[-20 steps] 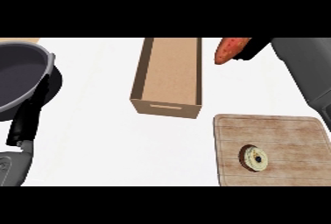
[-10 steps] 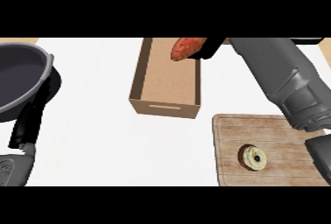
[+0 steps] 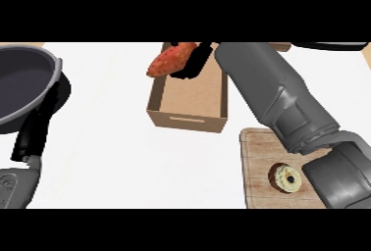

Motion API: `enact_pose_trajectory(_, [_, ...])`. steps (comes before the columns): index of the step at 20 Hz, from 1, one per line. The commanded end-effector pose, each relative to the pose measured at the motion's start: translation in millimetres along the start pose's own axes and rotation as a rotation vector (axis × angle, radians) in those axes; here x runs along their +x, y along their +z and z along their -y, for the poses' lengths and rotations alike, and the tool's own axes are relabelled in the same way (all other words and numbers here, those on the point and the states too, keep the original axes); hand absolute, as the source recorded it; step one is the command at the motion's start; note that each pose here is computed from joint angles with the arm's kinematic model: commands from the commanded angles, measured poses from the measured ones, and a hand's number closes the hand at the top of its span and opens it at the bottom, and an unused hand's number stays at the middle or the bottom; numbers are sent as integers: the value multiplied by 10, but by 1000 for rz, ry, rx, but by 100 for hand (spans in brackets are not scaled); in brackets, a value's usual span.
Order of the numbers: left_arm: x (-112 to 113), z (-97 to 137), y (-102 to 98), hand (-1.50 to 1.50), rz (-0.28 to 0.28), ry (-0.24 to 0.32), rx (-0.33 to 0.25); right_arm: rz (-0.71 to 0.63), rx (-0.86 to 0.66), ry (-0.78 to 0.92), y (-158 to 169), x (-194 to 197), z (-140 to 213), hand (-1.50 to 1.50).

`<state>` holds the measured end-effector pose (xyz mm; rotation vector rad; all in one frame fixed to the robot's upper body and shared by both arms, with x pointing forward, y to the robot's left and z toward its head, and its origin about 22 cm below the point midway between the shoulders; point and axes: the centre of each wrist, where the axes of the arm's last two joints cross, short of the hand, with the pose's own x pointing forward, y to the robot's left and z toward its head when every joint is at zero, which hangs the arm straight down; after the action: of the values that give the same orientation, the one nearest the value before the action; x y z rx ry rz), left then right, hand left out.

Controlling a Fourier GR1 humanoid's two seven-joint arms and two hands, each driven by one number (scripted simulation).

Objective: Pick the sweet potato from the cutting board and place it in the cardboard box

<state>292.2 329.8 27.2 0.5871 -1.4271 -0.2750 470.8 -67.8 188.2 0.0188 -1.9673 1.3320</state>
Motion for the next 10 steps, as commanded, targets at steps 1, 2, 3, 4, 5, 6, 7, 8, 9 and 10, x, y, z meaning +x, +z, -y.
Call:
enact_pose_trajectory(1, [0,-114,-25,0,10,-6,-4,-35,6,49,-124,85,-213,150])
enact_pose_trajectory(2, [110,-8,-72,0,27,-6,-10,-45,22,87,-125,56,-380,150])
enact_pose_trajectory(3, [-4,-36,-3,0,12,-1,11,-87,-18,63,-37,-53,-450,150])
enact_pose_trajectory(4, [62,-71,-43,0,23,8,-10,-112,-36,58,-115,41,-389,150])
enact_pose_trajectory(5, [21,6,13,0,25,-17,-6,-157,13,12,-48,-46,-458,150])
enact_pose_trajectory(6, [1,-3,-32,0,24,-12,14,-170,30,4,-65,-26,-442,-150])
enact_pose_trajectory(7, [118,79,-42,0,23,7,-15,-201,50,-52,1,-105,-508,-150])
enact_pose_trajectory(8, [46,5,-46,0,35,-10,-19,-220,40,-58,-24,-75,-483,-150])
enact_pose_trajectory(9, [103,-14,-46,0,40,-17,-10,-232,50,-61,-20,-80,-488,-150])
enact_pose_trajectory(10, [27,-59,-12,0,14,-5,-5,-226,72,-62,-11,-91,-499,-150])
